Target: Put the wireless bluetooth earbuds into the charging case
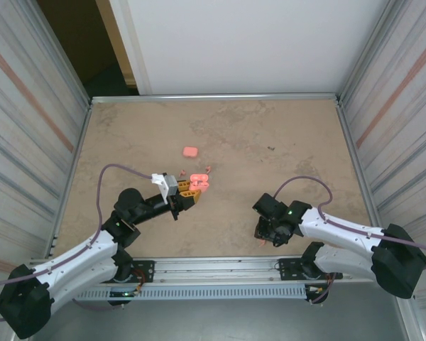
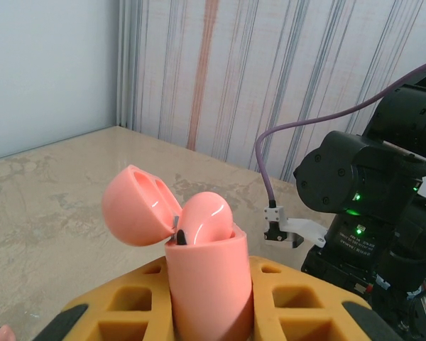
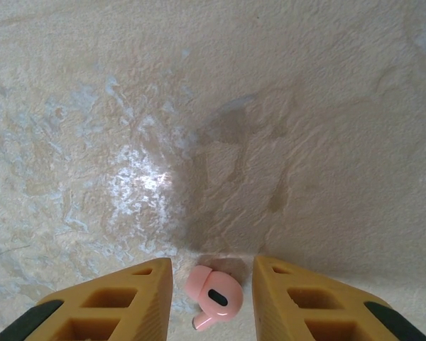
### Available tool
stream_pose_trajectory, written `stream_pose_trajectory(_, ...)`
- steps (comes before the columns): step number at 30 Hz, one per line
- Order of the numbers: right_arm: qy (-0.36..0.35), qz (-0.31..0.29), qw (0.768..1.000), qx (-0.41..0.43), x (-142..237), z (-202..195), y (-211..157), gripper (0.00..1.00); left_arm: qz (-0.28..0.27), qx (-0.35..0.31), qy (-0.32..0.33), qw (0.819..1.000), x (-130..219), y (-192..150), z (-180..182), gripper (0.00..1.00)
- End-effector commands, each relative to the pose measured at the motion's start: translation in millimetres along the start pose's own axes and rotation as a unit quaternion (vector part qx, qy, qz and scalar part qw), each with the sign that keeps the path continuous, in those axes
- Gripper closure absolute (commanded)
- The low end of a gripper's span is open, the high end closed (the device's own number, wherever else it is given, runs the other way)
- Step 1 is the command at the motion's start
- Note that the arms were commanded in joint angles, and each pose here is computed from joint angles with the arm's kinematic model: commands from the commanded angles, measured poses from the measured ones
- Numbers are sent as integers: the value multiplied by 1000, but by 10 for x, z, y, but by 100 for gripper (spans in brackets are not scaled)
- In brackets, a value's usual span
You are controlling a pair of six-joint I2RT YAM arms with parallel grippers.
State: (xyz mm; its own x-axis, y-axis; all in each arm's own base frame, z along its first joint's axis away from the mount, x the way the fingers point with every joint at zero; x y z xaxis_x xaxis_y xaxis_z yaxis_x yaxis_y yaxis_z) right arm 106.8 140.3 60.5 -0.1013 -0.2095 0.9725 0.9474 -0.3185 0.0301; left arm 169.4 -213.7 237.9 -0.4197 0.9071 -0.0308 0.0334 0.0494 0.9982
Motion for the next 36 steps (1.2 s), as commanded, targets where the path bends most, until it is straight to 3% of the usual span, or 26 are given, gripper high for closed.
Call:
stream_pose_trajectory(1,-9,10,1000,-12,-24,-81,-61,65,-12,-18,-8,1000,-5,87,-31,100)
stream_pose_trajectory(23,-11,22,1000,9,-86,-1,-72,65,-11,-18,-8,1000,-11,80,-29,100)
stream_pose_trajectory(36,-21,18,999,29,-71,36,-54,74,-7,-16,-8,1000,-7,70,-31,100)
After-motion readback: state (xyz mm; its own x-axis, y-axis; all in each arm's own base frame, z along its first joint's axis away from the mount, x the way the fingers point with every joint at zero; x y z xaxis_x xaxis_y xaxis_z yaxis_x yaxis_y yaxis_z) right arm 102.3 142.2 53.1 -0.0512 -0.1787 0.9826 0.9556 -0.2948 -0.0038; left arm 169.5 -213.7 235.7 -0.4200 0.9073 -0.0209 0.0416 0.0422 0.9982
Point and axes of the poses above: each hand's point on the last joint's axis, 136 mm out from that joint toward the fingers, its own x axis back along the fingers, its own z axis along the line the jaws close on, y = z × x, the point moved 4 cm from there along x, back along the fingers, and after that the axes turned 5 degrees about -x, right-handed, at the moved point
